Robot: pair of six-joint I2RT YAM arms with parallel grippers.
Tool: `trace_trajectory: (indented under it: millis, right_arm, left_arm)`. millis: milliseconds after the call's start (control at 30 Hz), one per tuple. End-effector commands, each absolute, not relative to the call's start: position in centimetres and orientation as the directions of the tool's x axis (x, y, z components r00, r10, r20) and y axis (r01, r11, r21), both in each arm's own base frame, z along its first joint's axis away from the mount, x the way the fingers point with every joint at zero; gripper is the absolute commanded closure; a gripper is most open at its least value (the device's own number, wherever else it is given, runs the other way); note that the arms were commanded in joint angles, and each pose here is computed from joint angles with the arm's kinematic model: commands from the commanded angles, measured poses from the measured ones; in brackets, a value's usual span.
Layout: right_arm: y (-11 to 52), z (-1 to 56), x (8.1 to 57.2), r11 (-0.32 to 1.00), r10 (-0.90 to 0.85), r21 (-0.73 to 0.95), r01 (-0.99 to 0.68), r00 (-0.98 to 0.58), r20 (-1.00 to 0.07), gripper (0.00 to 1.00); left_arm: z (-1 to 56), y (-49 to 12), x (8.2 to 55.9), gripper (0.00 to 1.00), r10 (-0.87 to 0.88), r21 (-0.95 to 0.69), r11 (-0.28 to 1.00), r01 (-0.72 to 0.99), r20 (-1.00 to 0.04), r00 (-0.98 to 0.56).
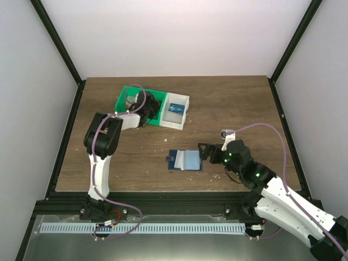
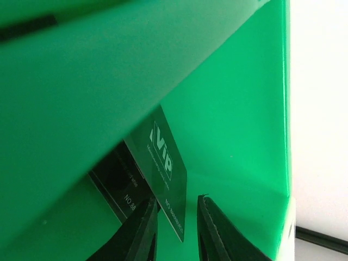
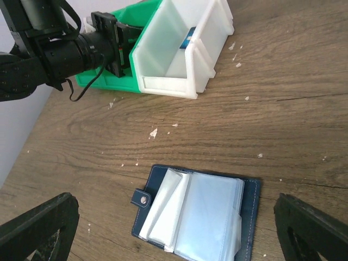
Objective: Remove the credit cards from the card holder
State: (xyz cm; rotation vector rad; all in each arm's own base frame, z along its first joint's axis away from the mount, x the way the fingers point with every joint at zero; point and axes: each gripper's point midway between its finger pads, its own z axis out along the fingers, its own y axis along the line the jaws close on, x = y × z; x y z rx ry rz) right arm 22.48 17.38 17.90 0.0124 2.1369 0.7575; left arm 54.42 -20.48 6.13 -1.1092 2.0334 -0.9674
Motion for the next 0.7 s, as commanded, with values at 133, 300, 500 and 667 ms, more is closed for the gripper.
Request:
trace_trajectory:
  millis: [133, 300, 500, 667]
  right_arm:
    - [16.1, 20.7, 22.5, 0.807, 0.326, 0.537, -0.246, -0.572, -0.752, 0.00]
    - [16.0, 20.6, 22.3, 0.805, 0.328, 0.541, -0.244, -0.576, -0.748, 0.00]
    - [16.2, 21.1, 22.2, 0.796, 0.333, 0.550, -0.252, -0.576, -0.746, 0.00]
    - [16.4, 21.1, 22.1, 0.790, 0.327, 0.553, -0.262, -0.583, -0.744, 0.00]
  left_arm:
    - [7.8, -20.0, 54.0, 0.74, -0.863, -0.802, 0.414, -0.430, -0.196, -0.465]
    - [7.6, -20.6, 53.7, 0.72, -0.857, -0.813, 0.380, -0.441, -0.131, -0.498]
    - [10.5, -20.6, 54.0, 0.69, -0.837, -0.820, 0.428, -0.381, -0.199, -0.510]
    - [14.3, -20.8, 53.4, 0.68, -0.809, -0.841, 0.458, -0.288, -0.260, -0.527]
